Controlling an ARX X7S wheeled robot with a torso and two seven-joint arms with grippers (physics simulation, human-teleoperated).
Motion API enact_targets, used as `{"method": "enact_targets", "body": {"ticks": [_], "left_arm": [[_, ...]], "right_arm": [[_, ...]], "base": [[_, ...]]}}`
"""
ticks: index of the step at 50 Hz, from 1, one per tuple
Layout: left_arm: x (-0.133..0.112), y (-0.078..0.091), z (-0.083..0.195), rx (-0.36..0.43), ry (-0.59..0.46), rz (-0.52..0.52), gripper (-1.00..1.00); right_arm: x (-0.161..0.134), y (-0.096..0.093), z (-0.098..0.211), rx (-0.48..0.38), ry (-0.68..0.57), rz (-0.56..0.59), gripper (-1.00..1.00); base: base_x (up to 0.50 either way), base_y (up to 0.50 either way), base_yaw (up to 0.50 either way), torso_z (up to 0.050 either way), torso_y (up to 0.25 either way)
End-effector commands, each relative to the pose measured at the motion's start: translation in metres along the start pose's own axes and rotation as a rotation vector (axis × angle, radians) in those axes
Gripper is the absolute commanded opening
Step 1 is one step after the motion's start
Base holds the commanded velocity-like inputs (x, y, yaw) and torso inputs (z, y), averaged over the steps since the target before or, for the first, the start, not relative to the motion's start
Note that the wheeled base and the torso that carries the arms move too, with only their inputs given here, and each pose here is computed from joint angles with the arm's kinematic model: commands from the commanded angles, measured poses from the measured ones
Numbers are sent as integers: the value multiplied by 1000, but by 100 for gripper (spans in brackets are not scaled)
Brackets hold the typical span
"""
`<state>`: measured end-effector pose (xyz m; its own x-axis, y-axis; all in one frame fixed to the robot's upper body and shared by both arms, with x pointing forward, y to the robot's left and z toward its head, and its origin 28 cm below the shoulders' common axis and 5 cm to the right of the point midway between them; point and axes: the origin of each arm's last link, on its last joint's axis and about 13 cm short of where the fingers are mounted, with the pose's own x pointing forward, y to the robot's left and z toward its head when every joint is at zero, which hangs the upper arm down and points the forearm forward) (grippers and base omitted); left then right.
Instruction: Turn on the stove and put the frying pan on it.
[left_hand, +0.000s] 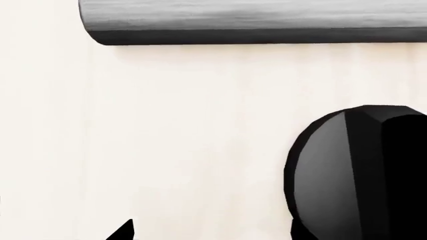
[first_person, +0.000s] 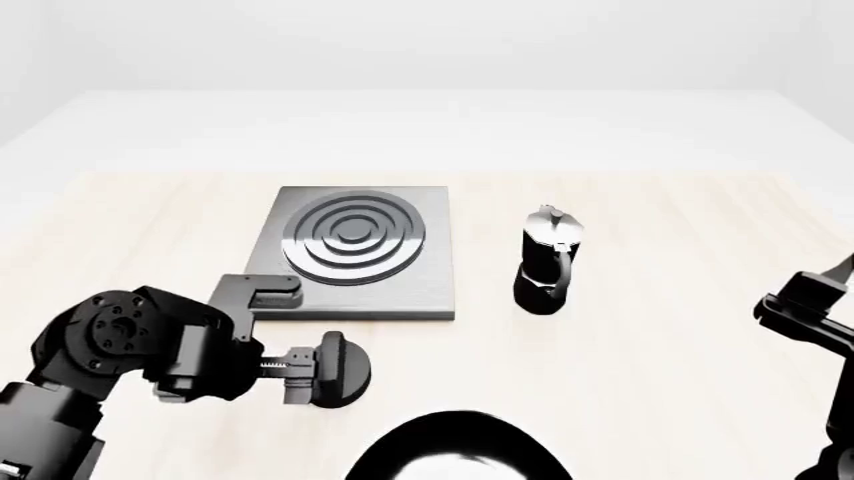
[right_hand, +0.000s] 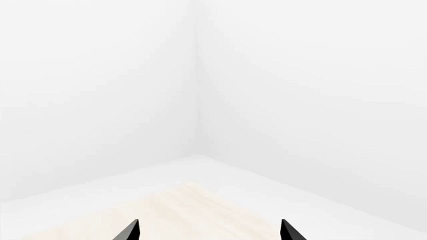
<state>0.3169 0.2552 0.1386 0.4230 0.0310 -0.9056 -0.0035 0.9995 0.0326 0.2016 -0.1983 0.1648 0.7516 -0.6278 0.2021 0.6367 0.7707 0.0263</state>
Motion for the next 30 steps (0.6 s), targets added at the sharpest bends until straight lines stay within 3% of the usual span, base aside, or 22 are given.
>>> {"method": "enact_targets", "body": {"ticks": [1, 11, 30], "left_arm": [[-1, -12, 3, 30, -20, -100, 100], [0, -16, 13, 30, -63, -93, 100], [-13, -31, 15, 130, -97, -193, 100]], "right_arm": [[3, -1, -2, 16, 9, 1, 100], [2, -2, -3, 17, 9, 0, 100], [2, -2, -4, 19, 13, 1, 100]], "base": [[0, 0, 0, 0, 0], [0, 0, 0, 0, 0], [0, 0, 0, 0, 0]]}}
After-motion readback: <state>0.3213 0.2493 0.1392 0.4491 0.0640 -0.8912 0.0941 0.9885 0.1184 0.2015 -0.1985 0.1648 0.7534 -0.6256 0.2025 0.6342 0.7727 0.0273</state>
